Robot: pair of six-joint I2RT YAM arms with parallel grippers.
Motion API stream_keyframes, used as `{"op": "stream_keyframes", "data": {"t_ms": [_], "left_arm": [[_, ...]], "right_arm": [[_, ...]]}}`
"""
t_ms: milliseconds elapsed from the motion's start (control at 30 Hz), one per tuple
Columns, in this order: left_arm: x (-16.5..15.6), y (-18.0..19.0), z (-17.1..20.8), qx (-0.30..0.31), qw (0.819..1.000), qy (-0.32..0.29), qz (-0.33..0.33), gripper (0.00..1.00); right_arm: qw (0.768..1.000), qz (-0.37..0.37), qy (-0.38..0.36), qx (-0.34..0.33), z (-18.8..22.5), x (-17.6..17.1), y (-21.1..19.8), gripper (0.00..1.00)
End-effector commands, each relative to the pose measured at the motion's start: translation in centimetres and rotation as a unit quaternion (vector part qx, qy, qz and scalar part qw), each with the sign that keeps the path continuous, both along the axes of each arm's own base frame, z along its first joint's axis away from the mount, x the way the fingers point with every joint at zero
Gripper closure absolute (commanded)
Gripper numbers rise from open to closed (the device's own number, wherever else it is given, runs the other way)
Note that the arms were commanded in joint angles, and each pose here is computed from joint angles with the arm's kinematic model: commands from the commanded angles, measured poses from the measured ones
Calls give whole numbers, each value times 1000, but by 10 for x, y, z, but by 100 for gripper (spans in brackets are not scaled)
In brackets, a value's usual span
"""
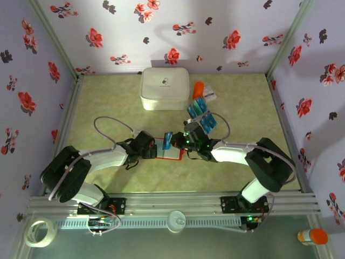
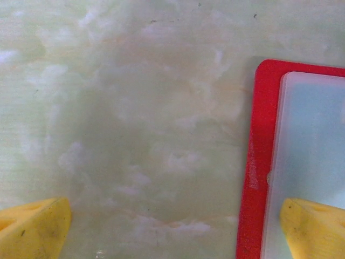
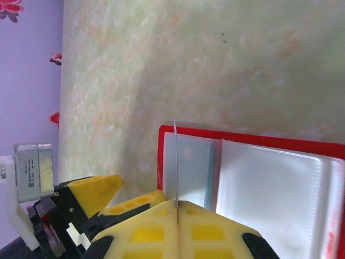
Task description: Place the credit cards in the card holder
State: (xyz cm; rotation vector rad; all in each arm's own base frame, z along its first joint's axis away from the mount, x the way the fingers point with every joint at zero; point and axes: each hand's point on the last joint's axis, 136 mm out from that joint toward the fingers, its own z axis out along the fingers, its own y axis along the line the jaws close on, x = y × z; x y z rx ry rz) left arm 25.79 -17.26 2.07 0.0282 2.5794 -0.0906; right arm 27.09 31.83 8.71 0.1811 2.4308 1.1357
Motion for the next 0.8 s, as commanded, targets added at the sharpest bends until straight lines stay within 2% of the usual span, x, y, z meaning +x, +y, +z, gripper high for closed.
{"op": "stream_keyframes", "data": {"t_ms": [0, 400, 767], "left_arm": [[-6, 15, -7, 21, 1000, 8, 10, 0], [-8, 16, -8, 20, 1000, 8, 13, 0], [-9, 18, -10, 21, 1000, 9, 13, 0]], "right_arm": [[1000, -24, -7, -15, -9, 2, -15, 100], [998, -42, -30, 36, -16, 7, -11, 100], [997, -55, -20, 56, -29, 8, -10, 100]]}}
